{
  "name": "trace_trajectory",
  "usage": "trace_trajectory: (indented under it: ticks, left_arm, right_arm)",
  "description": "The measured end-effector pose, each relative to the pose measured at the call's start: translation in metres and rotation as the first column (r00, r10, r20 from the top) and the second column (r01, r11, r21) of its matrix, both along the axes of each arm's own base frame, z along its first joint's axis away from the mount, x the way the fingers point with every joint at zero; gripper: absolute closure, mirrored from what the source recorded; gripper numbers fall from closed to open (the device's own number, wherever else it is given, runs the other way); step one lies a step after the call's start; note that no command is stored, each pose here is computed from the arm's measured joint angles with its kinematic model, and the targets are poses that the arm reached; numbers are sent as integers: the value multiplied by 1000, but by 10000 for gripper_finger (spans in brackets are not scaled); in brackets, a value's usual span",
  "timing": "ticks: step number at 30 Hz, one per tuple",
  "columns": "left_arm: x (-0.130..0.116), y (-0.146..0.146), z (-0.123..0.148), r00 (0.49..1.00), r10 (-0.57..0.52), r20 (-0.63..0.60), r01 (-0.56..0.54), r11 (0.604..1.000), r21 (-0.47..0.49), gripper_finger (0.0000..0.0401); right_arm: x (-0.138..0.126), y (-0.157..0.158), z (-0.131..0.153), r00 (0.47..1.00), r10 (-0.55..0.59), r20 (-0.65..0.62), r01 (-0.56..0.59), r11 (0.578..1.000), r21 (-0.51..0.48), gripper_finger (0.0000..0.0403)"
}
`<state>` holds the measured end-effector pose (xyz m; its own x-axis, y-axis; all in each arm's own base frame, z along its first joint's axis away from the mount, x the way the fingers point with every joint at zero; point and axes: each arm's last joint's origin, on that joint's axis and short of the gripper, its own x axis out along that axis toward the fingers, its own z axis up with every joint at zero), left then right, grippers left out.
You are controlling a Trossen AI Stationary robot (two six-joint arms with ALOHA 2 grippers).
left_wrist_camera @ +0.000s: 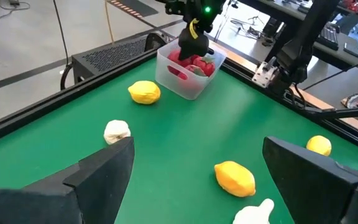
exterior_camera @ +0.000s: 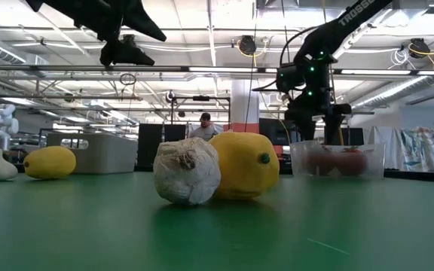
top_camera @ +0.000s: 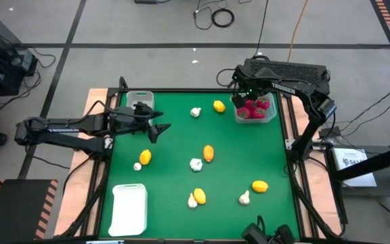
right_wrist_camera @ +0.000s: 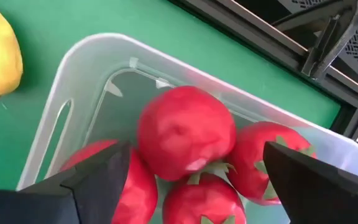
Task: Sort produce into baskets
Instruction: Put the lemon into the gray bin
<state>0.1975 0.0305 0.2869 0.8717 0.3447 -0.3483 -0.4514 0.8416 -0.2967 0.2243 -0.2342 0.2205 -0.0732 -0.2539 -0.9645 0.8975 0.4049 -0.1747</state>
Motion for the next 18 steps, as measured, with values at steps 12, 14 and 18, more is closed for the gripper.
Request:
trace_trajectory:
  ticks: [12,14,18]
  left_arm:
    - [-3,-1,-6,997,-21,-70,20,1000,-9,40]
    - [-6,-2,-11,991,-36,-126,33,999,-26,40]
    - [-11,-3,-20,973,-50,-226,36,997,-63,40]
  right_arm:
    - [5,17,41,981,18,195,-23,999,25,46]
    - [10,25,50,966,30,255,-40,999,32,46]
    - [21,52,65,940,68,335,-84,996,34,46]
